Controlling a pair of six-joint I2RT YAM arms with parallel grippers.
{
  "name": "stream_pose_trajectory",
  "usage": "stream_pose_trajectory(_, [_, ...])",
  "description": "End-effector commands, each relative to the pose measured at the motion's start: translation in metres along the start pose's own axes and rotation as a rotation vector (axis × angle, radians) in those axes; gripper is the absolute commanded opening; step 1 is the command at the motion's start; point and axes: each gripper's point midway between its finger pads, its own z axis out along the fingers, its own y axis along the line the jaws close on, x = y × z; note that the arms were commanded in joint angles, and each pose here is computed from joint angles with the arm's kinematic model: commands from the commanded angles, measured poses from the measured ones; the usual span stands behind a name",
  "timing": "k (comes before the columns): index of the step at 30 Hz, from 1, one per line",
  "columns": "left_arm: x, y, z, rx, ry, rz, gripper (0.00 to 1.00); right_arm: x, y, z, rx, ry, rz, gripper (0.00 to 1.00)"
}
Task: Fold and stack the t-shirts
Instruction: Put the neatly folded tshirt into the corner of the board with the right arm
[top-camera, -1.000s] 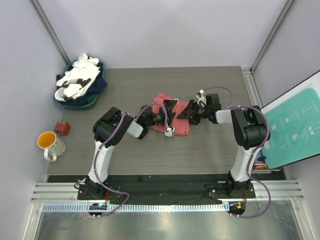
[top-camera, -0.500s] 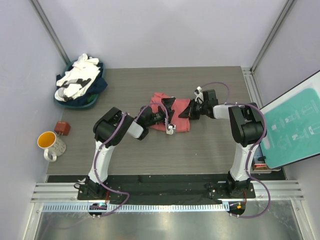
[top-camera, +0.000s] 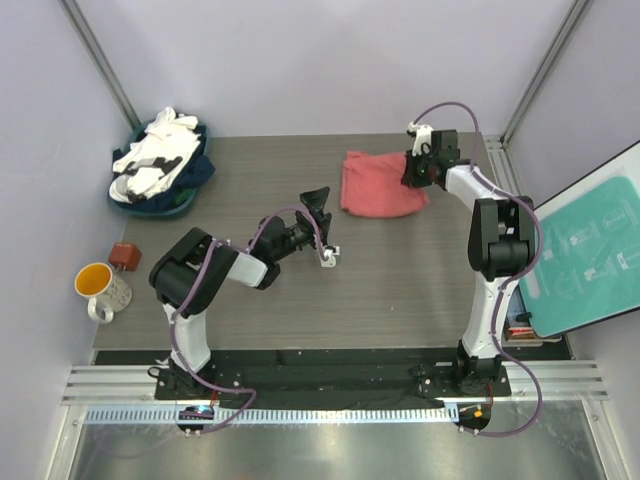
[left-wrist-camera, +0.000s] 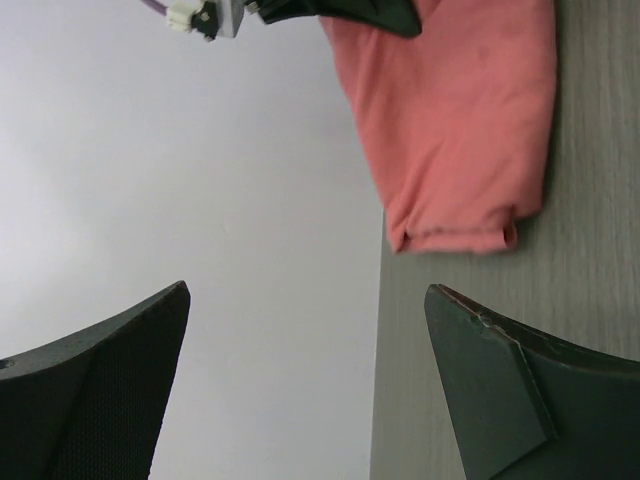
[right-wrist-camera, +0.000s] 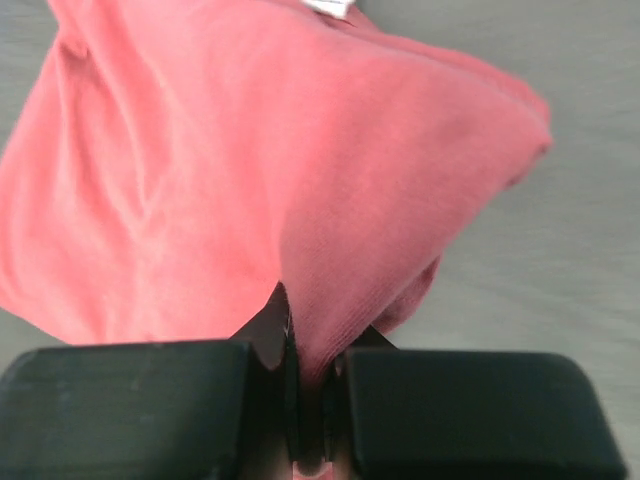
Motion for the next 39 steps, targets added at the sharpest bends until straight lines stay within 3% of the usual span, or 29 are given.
stream_pose_trajectory(1, [-0.005,0.038,-0.021,-0.070,0.026,0.037,1.00,-0.037,-0.065,-0.007,0.192,-0.029,-0.224,0.01])
stream_pose_trajectory(13, [0.004,0.047,-0.046,-0.011,0.075,0.048,1.00,-0.051,-0.172,-0.018,0.466,0.053,-0.440,0.01])
stream_pose_trajectory(20, [0.005,0.049,-0.045,-0.012,0.078,0.056,1.00,-0.065,-0.235,-0.036,0.645,0.082,-0.448,0.01])
stream_pose_trajectory(39, [0.005,0.046,-0.049,0.005,0.088,0.058,1.00,-0.052,-0.284,-0.056,0.853,0.136,-0.507,0.01])
